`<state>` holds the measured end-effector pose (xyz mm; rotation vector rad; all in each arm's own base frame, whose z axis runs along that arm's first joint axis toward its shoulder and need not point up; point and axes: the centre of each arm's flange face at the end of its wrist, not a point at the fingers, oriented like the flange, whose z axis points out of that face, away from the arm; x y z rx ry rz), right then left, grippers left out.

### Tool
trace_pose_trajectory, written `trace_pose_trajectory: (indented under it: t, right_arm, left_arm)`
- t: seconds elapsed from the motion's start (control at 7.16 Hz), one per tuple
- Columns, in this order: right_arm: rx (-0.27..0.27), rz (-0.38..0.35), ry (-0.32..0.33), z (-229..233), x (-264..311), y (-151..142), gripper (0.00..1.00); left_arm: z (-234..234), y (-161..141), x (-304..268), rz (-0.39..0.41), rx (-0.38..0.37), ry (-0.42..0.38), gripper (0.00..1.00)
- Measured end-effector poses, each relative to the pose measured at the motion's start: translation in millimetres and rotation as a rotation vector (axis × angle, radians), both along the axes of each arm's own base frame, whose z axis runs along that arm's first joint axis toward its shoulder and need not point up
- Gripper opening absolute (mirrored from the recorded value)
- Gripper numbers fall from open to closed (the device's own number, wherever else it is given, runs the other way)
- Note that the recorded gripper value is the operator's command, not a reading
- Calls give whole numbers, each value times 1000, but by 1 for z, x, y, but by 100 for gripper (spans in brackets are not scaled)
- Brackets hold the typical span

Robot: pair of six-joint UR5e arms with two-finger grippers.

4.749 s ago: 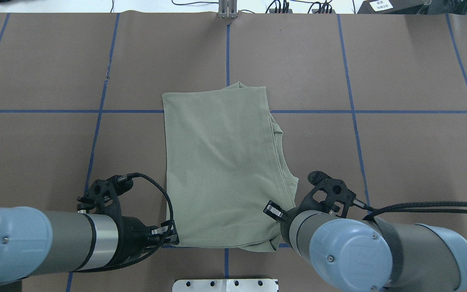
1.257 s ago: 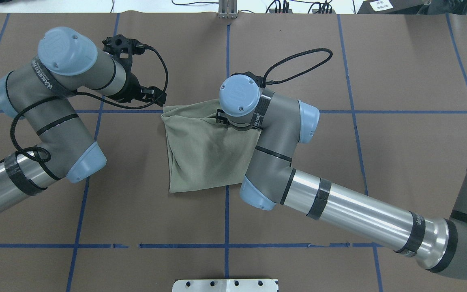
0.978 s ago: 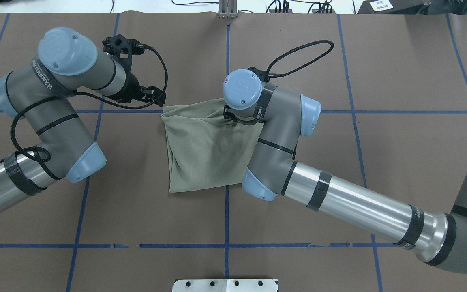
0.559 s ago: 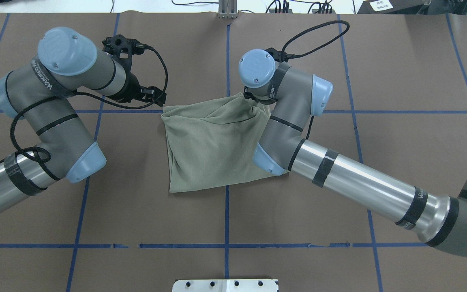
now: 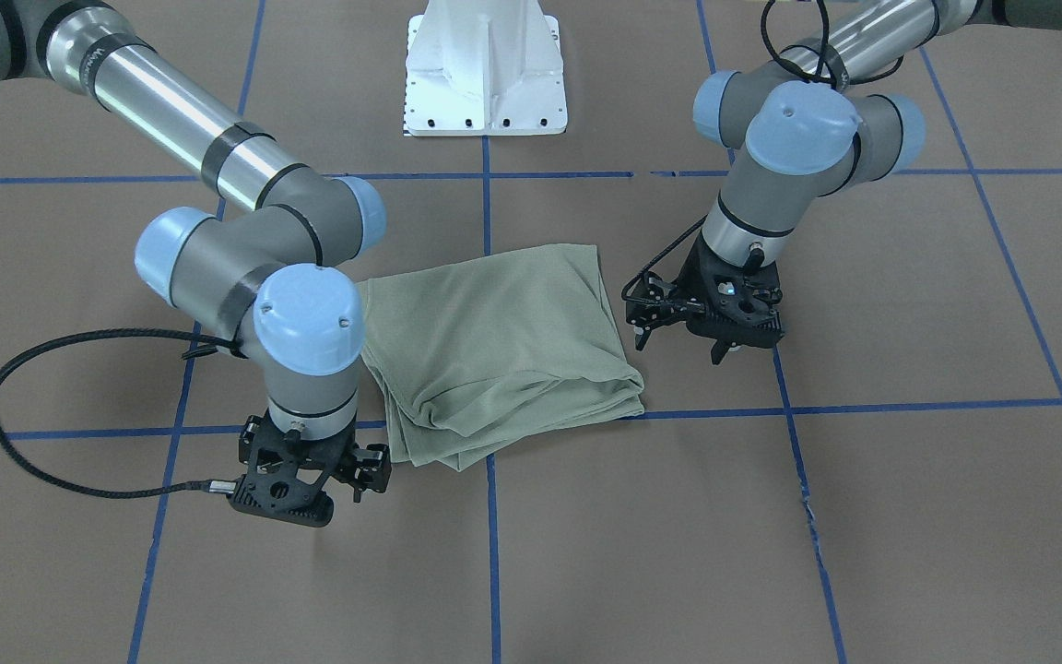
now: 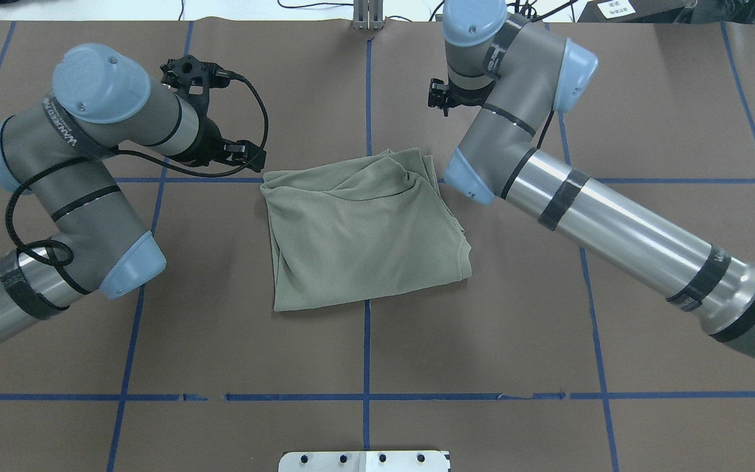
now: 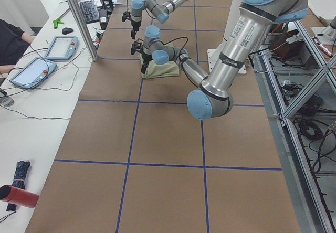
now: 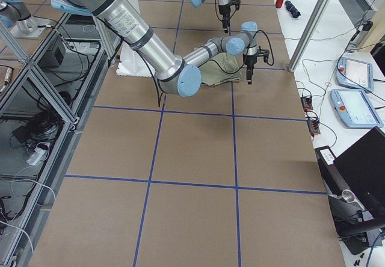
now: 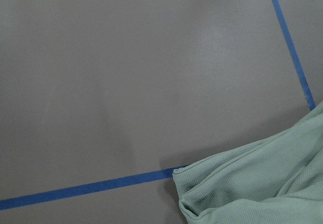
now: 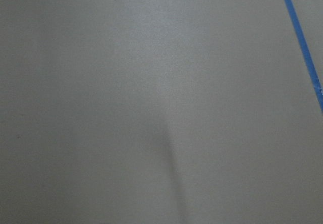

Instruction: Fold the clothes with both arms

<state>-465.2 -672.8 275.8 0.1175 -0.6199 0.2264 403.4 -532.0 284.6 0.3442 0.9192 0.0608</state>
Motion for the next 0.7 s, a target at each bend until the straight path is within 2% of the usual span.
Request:
trace_pose_trajectory:
  t: [0.14, 0.42, 0.7]
  right_arm:
    - [6, -103, -40, 11, 50, -6, 100]
    - [77, -281, -43, 59, 189, -6, 100]
    - [134, -413, -65, 143, 337, 20, 100]
  left_arm:
    - [11, 2, -31, 21, 30, -12, 100]
    - [61, 0, -136, 100, 109, -80, 100]
    - [137, 3, -269, 150, 181, -184, 100]
